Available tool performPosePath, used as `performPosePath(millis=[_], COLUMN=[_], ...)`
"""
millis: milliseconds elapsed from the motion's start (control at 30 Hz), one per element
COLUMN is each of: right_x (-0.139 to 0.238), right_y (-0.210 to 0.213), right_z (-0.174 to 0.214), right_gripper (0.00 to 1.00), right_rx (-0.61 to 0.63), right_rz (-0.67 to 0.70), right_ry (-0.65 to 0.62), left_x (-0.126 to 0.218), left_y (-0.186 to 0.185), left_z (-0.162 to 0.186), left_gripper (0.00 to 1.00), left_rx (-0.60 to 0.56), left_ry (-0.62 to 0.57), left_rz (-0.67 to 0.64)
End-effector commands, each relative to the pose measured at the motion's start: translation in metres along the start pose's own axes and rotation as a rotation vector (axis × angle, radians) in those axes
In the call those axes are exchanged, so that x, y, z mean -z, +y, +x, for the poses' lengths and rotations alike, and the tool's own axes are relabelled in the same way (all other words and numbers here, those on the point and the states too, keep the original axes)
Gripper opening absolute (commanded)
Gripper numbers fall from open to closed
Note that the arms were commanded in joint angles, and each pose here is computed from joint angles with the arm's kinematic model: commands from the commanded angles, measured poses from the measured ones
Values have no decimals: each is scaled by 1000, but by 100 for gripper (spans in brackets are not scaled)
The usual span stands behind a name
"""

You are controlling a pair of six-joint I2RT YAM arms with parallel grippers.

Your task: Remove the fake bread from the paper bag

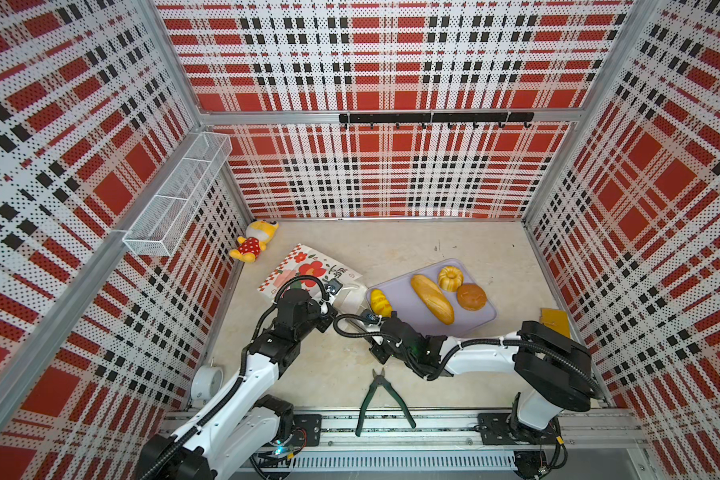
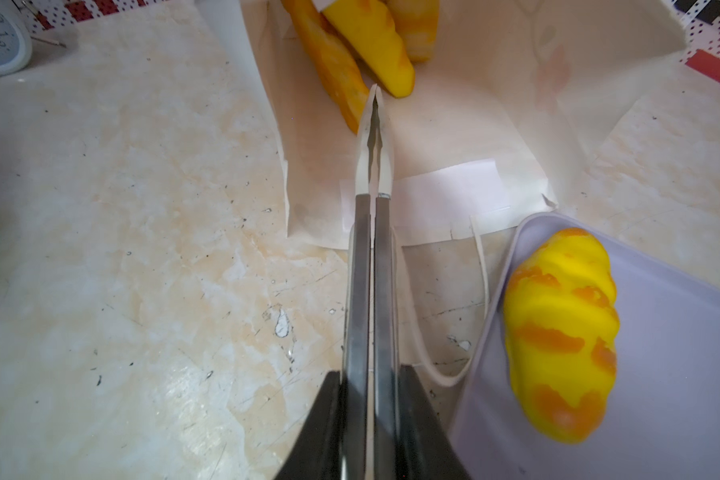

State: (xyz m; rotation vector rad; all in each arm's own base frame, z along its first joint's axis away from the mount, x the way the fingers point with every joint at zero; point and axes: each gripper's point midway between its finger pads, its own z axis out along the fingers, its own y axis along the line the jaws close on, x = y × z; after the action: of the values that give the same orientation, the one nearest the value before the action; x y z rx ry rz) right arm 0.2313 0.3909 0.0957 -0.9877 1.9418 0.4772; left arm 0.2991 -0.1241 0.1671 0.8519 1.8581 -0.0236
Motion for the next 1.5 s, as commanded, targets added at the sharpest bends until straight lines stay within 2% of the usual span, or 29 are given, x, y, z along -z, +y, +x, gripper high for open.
performPosePath(millis=[0,333,533,800,967,1067,1233,1333,1467], right_x=[12,5,9,11,7,2,0,0,-7], right_y=[0,15,10,0,-19,-17,-19,-21,-21], right_z=[-32,-32,-32,-48,-52,-54,-57,-64,-74], right_gripper=[22,28,27,19,12,11,11,12,19], right_rx=[-76,-299,-581,-917,-1140,-1170,-1154,-1190,-1271], right_rz=[-52,-213,-289,-432,-542,-584,-556,-574,-622], right_ry=[-100,-19,-6,-82,-161,-145,-116,-125,-152], left_x=[2,14,21,15,-1,-12,-36,-38,-33], left_y=[-11,-11,-19,-25,9,19,24,29,30], left_z=[-5,-12,-13,-11,-8,-9,-8,-20,-25], left_gripper=[0,0,0,0,0,0,0,0,0], left_rx=[-24,-28,-69,-229,-274,-333,-453,-418,-389], left_ry=[-55,-100,-133,-173,-157,-157,-112,-152,-178], left_rz=[53,58,96,109,5,8,53,45,33])
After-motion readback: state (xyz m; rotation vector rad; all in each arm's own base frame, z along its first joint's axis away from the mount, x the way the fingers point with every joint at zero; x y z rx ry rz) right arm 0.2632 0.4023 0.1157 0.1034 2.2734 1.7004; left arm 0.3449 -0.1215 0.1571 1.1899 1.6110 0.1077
